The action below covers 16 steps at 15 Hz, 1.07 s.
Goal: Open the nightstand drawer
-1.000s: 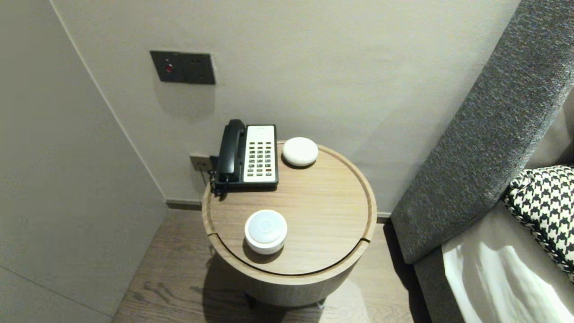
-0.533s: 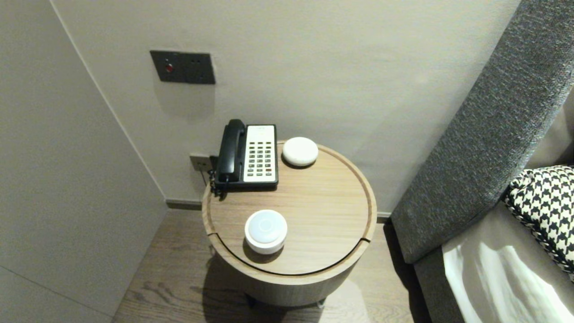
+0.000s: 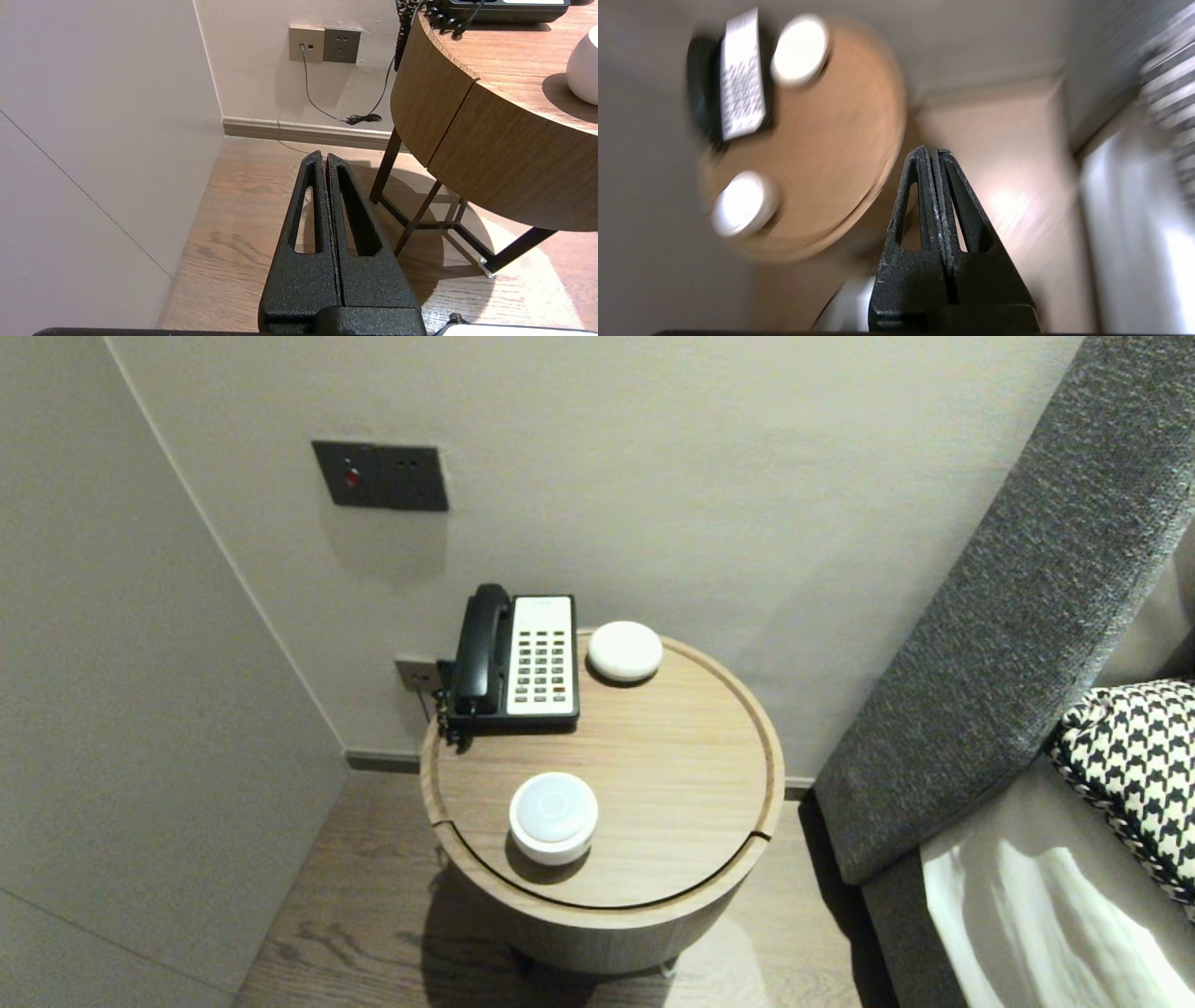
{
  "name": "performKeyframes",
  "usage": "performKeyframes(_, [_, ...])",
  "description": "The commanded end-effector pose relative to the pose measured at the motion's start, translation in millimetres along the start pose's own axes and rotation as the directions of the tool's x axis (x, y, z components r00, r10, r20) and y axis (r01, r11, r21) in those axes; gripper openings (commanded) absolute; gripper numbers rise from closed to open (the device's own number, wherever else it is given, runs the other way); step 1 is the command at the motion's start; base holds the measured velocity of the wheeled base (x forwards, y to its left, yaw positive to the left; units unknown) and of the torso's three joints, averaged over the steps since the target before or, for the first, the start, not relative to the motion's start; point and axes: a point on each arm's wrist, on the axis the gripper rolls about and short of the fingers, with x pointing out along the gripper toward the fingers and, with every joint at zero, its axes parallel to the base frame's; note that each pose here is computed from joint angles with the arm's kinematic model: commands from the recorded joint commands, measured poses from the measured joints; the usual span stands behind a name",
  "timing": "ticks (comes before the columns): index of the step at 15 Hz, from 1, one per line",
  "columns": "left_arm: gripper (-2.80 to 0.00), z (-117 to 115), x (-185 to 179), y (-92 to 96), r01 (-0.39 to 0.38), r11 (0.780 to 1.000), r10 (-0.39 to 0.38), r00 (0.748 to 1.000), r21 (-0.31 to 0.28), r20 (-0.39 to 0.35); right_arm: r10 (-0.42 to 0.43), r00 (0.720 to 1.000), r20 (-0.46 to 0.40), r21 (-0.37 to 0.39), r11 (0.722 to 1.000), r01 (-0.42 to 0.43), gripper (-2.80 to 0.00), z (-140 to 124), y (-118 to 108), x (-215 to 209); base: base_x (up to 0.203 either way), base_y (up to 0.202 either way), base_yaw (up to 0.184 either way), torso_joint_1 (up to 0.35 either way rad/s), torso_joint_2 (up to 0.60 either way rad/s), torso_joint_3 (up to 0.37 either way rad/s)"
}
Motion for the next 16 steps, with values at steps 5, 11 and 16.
performKeyframes(5, [-2.8, -0.3, 0.1, 0.0, -0.001, 1.0, 0.001, 1.0, -0.001, -0.001, 0.021, 0.902, -0.432, 0.117, 0.993, 0.033, -2.8, -32.5, 31.7, 95.3, 0.0, 0.0, 0.0, 0.0, 0.0, 0.0])
performKeyframes(11, [-2.8, 0.3, -0.1, 0.0, -0.001, 1.0, 0.001, 1.0, -0.001, 0.001, 0.051, 0.846, -0.531, 0.075, 0.997, -0.013, -2.8, -88.7, 43.6, 142.8, 0.0, 0.0, 0.0, 0.0, 0.0, 0.0])
performKeyframes(16, [-2.8, 0.4, -0.1, 0.0, -0.001, 1.0, 0.001, 1.0, -0.001, 0.001, 0.086, 0.821, -0.564, 0.074, 0.996, -0.054, -2.8, -117.3, 53.4, 161.9, 0.0, 0.0, 0.0, 0.0, 0.0, 0.0])
